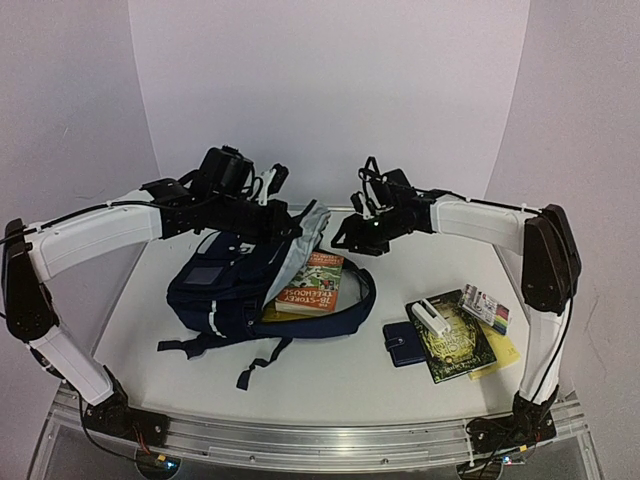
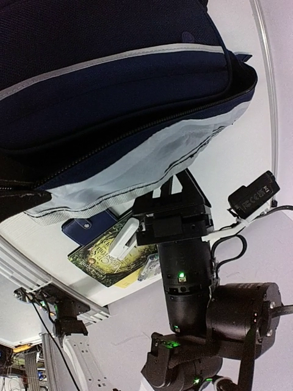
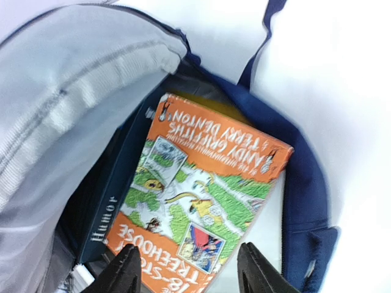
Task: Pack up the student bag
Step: Place the book in the student bag.
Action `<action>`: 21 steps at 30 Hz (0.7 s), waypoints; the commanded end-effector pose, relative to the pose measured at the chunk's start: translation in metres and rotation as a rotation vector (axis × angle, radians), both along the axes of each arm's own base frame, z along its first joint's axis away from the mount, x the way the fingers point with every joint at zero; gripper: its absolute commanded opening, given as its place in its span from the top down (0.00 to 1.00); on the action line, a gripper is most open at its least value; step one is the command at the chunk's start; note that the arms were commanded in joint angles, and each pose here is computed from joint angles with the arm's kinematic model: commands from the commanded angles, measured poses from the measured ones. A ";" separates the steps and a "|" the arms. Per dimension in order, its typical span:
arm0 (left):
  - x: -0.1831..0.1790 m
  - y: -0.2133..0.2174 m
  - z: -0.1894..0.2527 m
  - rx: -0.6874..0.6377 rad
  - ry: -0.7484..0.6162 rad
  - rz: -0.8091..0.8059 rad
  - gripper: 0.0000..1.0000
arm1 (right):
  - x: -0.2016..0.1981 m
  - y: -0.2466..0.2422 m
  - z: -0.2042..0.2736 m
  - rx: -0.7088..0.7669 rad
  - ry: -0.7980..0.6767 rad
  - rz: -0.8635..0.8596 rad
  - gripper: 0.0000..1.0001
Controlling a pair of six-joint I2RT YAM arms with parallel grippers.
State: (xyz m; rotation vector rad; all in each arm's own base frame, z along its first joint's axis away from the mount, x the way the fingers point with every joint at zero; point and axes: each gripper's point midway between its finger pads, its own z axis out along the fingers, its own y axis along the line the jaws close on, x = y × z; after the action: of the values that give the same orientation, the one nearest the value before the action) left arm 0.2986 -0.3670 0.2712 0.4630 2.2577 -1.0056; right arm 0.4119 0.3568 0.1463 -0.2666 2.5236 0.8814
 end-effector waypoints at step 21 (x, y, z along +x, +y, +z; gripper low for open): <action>-0.004 0.001 0.058 -0.135 -0.129 -0.010 1.00 | 0.033 0.034 -0.063 0.087 0.095 0.146 0.28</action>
State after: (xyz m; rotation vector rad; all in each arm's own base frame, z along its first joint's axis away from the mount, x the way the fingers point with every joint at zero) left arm 0.2976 -0.3663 0.2699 0.4634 2.2508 -1.0095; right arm 0.4396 0.3676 0.0709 -0.4491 2.6171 0.8650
